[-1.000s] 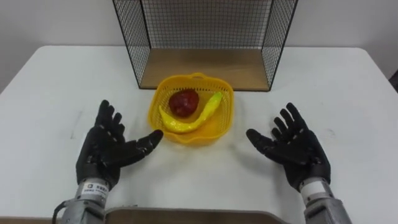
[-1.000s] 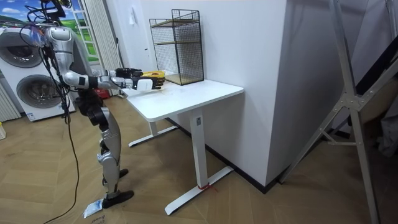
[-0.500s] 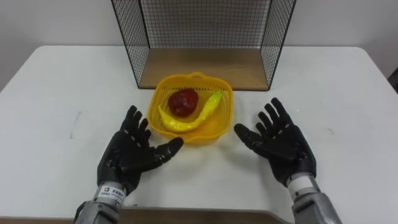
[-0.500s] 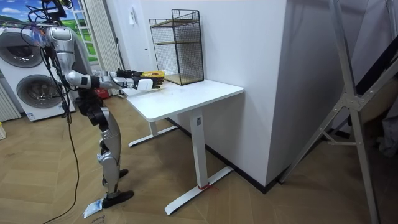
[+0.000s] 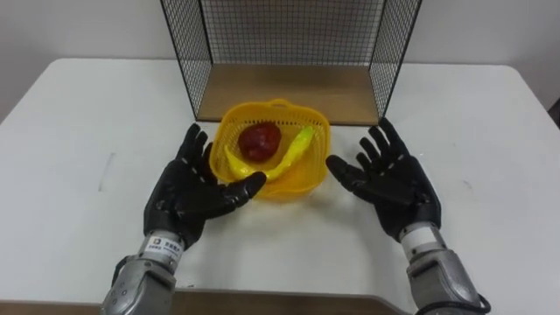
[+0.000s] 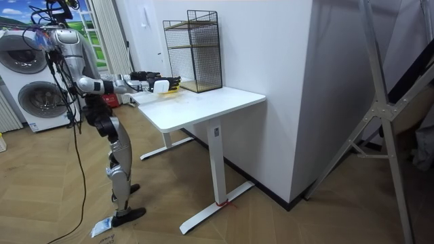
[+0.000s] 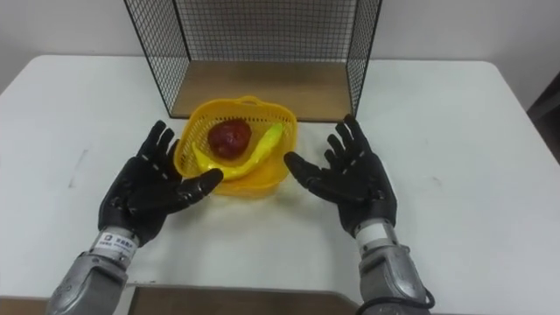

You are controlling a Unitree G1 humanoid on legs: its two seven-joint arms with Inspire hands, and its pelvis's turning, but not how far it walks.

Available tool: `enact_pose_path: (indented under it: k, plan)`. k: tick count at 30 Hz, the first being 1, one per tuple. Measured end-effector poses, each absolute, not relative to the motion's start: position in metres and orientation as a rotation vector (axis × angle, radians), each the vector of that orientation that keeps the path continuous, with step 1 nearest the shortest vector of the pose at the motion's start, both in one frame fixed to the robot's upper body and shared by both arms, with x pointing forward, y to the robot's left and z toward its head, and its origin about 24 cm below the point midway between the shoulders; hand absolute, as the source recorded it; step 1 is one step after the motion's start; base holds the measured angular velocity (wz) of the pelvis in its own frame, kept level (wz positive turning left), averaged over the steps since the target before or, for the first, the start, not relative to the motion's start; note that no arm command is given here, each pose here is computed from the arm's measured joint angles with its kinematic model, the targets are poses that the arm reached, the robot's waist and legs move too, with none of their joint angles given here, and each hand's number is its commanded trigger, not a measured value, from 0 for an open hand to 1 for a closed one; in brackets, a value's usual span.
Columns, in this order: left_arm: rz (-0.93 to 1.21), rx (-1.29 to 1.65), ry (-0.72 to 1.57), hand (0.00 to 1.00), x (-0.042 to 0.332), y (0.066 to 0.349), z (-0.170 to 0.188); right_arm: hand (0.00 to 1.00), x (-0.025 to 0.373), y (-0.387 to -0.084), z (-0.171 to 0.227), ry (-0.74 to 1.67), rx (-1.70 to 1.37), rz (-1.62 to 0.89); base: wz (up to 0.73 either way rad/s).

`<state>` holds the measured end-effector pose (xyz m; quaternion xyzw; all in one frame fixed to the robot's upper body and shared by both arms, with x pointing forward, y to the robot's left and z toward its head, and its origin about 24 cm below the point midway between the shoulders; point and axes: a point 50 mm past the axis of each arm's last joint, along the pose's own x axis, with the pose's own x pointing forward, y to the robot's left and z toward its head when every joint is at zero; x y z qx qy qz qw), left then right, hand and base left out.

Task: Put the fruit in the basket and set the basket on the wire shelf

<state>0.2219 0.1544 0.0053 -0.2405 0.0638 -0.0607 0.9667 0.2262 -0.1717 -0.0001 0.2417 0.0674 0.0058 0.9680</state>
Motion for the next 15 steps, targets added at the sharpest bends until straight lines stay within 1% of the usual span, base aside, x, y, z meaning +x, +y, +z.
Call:
enact_pose_path:
  k: [6, 15]
  plan:
    - [-0.144, -0.434, 0.104, 0.0, 0.2287, 0.1521, 0.0114, 0.0, 0.233, -0.1704, -0.0003, 0.138, 0.459, 0.023, 0.0]
    - [-0.149, -0.406, 0.103, 0.0, 0.2289, 0.1517, 0.0116, 0.0, 0.2338, -0.1681, 0.0007, 0.132, 0.445, 0.051, 0.0]
